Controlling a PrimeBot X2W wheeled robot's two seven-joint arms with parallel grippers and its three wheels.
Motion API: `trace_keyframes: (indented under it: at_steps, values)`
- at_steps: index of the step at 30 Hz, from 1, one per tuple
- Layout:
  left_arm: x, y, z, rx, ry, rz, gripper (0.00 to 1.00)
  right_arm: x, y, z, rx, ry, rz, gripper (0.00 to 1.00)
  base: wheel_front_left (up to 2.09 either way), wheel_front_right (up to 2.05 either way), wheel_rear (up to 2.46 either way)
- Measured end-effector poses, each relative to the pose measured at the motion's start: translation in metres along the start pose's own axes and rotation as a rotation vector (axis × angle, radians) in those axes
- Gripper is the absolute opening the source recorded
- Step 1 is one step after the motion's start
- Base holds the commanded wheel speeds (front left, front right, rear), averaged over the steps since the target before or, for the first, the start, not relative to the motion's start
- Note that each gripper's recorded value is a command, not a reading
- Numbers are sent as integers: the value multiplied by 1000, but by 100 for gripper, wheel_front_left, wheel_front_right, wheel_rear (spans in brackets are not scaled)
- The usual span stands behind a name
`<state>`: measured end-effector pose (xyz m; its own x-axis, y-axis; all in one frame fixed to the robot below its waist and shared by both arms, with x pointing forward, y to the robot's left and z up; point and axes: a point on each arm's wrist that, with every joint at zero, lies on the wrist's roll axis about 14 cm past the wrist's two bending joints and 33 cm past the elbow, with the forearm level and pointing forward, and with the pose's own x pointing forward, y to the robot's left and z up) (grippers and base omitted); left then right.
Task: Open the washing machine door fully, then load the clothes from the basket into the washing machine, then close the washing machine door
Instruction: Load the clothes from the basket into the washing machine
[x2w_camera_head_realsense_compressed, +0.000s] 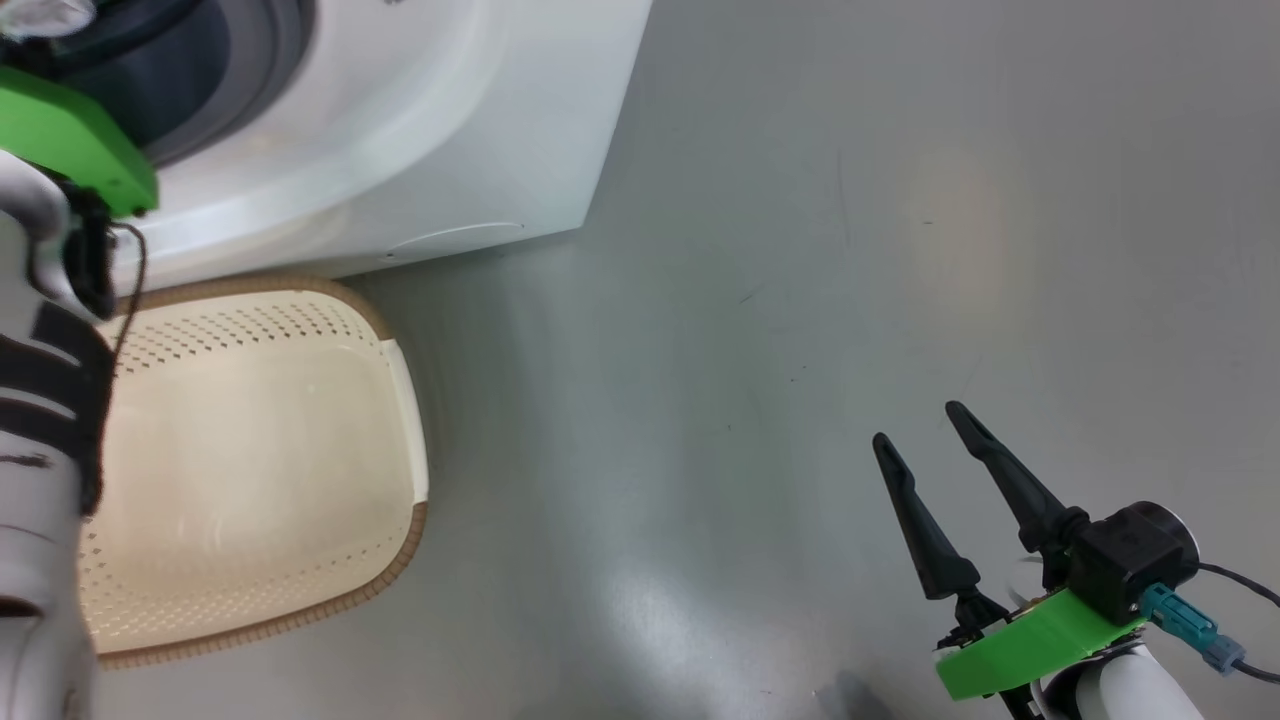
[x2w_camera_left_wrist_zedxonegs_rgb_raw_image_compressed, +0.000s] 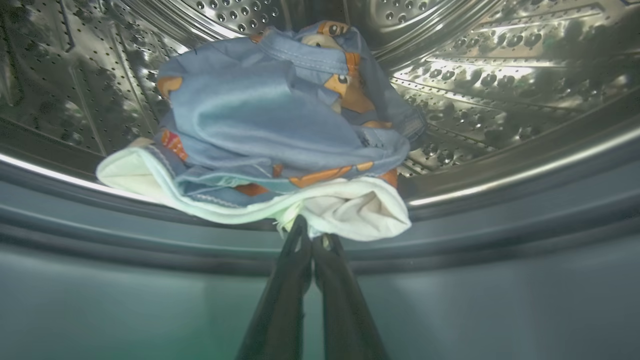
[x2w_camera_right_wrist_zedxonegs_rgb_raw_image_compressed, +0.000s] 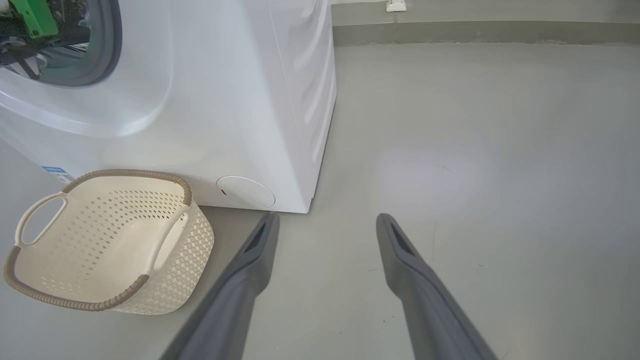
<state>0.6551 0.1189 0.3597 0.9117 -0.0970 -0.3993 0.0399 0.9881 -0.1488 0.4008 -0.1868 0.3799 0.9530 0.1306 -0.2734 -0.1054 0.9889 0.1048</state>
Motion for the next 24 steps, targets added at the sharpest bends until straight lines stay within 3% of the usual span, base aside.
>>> trace_keyframes:
  at_steps: [8,20,24]
  values:
    - [6,22,31,-5,-90,77,0,-7,-1,0,-2,6,-9,100,0,0,0]
    - [32,21,47,-26,-145,83,0,-19,-14,-15,-7,62,-55,100,0,0,0]
    - [46,21,77,-61,-252,76,0,-19,-16,-25,8,91,-69,100,0,0,0]
